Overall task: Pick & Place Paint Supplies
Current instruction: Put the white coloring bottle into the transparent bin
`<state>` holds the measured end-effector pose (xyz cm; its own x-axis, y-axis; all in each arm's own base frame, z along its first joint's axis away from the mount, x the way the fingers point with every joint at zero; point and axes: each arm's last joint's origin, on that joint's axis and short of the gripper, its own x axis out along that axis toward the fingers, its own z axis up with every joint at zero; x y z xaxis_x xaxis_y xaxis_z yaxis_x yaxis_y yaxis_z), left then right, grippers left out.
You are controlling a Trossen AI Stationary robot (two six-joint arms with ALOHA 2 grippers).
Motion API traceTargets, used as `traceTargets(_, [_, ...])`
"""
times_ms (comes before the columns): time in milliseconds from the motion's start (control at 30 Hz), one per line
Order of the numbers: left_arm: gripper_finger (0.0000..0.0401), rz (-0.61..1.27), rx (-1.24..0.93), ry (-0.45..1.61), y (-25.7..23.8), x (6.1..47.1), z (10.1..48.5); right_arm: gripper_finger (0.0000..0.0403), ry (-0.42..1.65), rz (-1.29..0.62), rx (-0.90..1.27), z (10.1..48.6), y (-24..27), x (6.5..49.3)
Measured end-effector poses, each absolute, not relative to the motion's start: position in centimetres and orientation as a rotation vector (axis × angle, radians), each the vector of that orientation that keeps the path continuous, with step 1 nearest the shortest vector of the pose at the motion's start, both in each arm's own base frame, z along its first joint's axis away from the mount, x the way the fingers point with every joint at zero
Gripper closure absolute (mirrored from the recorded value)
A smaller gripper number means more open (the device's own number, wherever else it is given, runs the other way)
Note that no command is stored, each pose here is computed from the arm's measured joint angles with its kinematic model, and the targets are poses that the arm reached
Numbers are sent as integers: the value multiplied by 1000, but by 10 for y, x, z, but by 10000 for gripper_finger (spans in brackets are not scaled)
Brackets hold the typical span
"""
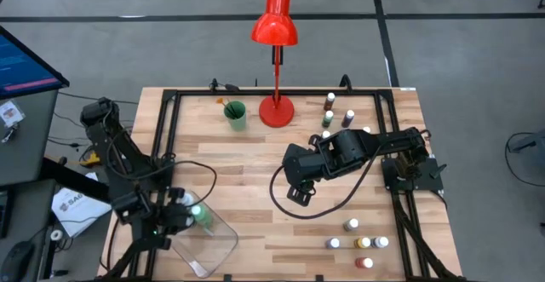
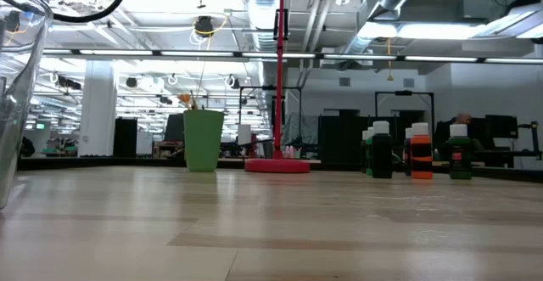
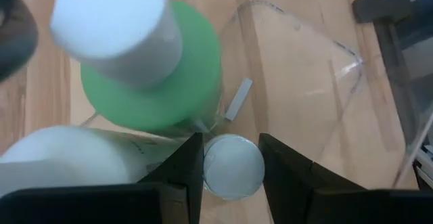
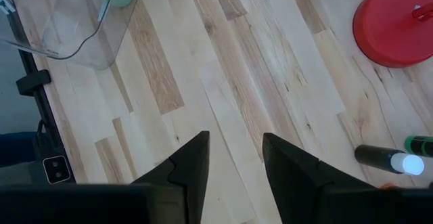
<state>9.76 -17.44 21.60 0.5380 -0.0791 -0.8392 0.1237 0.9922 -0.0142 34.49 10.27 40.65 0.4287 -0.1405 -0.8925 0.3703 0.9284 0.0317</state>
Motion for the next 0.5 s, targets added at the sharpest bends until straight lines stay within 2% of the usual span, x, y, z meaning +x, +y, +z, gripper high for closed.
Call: traceTargets(500, [274, -107, 61, 1003, -172, 98, 211, 270, 1084, -323, 237, 406, 103, 345])
